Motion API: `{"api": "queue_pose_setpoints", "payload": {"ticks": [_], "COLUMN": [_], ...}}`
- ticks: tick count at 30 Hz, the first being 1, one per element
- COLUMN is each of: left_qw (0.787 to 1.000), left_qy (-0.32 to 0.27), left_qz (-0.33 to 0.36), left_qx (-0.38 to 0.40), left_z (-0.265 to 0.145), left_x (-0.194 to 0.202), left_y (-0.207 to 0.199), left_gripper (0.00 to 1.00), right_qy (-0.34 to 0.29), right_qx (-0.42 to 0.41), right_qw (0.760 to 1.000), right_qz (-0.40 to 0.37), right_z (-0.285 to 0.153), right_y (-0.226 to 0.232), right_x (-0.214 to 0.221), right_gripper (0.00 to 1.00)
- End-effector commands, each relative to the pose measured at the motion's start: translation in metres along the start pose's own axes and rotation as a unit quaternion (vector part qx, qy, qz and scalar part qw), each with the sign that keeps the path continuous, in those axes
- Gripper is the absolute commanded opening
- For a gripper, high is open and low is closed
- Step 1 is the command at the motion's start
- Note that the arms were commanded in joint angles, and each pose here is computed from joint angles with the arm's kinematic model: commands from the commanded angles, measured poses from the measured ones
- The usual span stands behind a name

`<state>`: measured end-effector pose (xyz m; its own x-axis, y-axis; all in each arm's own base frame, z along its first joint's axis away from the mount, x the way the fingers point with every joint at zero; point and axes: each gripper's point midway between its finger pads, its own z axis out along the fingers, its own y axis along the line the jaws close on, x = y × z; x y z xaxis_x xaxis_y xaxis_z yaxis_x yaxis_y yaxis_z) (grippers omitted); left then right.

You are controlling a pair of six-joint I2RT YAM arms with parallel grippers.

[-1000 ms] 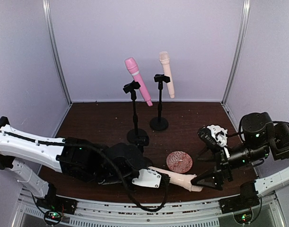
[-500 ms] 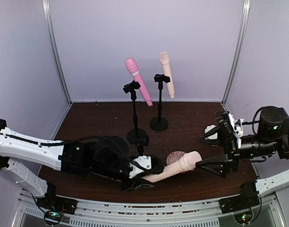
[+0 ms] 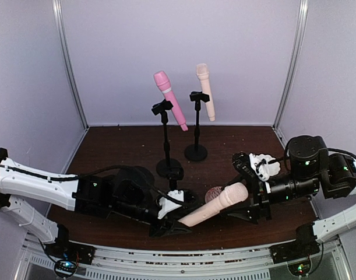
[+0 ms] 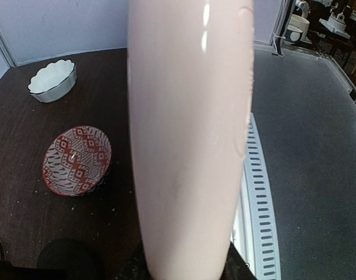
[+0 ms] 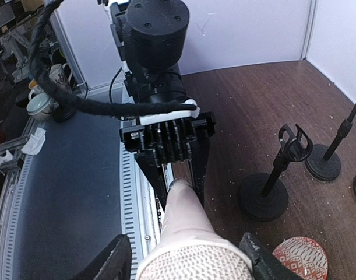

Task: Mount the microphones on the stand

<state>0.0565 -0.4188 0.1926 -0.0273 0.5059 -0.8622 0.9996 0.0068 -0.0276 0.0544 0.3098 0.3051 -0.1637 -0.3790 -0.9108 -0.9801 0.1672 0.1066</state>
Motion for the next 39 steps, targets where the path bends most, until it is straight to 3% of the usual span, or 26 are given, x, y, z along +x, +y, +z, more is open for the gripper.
{"api": "queue_pose_setpoints", "payload": {"ticks": [1,8,12,15,19,26,31,36,39], "left_qw": [0.999,0.999,0.997,0.99,0.971,0.918,0.881,0.873,0.872], "left_qy": [-0.053,-0.049,-0.057,-0.081,-0.119,-0.164,-0.217,-0.239,-0.236], "left_qz": [-0.003,-0.001,0.004,-0.004,-0.052,-0.136,-0.17,-0.155,-0.147], "left_qx": [-0.01,-0.016,-0.056,-0.115,-0.201,-0.335,-0.385,-0.395,-0.403], "left_z": [-0.009,-0.008,-0.017,-0.035,-0.059,-0.081,-0.082,-0.068,-0.06], "left_x": [-0.026,-0.025,-0.027,-0.03,-0.024,0.009,0.011,0.011,0.015], "left_y": [0.006,0.009,0.021,0.038,0.065,0.107,0.126,0.132,0.135], "left_gripper": [0.04,0.05,0.42,0.53,0.55,0.56,0.55,0.53,0.51], "right_qy": [-0.014,-0.014,-0.023,-0.043,-0.085,-0.124,-0.148,-0.157,-0.155], "right_qx": [-0.017,-0.017,0.013,0.043,0.102,0.258,0.299,0.348,0.348], "right_qw": [1.0,1.0,1.0,0.998,0.991,0.958,0.942,0.923,0.924], "right_qz": [-0.001,0.009,0.005,-0.001,0.001,0.019,0.033,0.048,0.041], "right_z": [0.0,0.001,-0.012,-0.032,-0.068,-0.116,-0.128,-0.144,-0.145], "right_y": [0.007,0.007,-0.002,-0.011,-0.029,-0.078,-0.091,-0.106,-0.106], "right_x": [-0.012,-0.014,-0.021,-0.031,-0.047,-0.048,-0.043,-0.038,-0.034], "right_gripper": [0.58,0.37,0.2,0.09,0.0,0.0,0.0,0.0,0.0]}}
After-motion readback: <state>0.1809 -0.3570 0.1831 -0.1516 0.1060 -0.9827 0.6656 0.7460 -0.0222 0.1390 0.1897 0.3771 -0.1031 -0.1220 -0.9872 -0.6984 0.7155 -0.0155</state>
